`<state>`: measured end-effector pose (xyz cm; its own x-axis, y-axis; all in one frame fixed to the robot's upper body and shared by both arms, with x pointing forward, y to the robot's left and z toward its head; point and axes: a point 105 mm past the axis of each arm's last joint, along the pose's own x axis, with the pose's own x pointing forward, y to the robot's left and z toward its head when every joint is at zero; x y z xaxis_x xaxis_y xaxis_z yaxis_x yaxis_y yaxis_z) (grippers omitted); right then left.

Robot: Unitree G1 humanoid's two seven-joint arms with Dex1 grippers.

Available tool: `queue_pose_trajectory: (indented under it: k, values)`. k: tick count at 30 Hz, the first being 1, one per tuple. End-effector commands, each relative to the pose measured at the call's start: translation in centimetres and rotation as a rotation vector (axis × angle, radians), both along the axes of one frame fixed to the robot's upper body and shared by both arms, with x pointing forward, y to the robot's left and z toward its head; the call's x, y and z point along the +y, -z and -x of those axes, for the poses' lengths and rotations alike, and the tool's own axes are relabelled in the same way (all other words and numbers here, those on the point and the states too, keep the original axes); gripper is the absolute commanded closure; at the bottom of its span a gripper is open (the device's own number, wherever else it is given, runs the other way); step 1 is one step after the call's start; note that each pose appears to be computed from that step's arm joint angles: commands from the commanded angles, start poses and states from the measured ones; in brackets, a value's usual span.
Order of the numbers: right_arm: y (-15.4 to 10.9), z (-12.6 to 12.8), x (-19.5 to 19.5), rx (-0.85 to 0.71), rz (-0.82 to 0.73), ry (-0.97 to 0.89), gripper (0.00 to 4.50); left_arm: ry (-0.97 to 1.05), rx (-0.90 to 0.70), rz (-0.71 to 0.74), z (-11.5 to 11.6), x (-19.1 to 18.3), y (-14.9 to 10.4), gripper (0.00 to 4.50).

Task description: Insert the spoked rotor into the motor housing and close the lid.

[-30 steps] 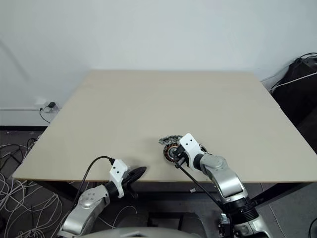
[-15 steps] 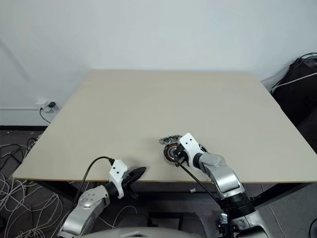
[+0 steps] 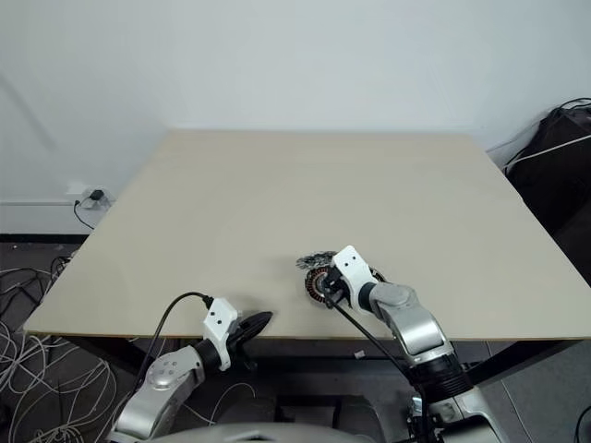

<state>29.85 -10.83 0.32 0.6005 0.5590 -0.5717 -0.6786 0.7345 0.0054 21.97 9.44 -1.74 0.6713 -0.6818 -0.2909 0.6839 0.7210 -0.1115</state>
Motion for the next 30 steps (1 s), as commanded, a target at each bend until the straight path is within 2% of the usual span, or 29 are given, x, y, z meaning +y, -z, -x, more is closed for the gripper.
queue_pose_trajectory:
  k: [1,17,30]
  values:
    - [-1.5,-0.9,0.5,-0.061,-0.018,-0.01,4.49,0.011,-0.058,0.007,-0.5,-0.3,-1.4,4.5]
    - [-1.2,-1.0,0.8,-0.057,-0.009,-0.015,4.49,0.007,-0.055,0.006,-0.4,-0.2,-1.3,4.5]
    - [-0.2,0.8,0.8,-0.007,-0.019,-0.024,4.49,0.01,-0.056,0.003,-0.5,-0.2,-1.3,4.5]
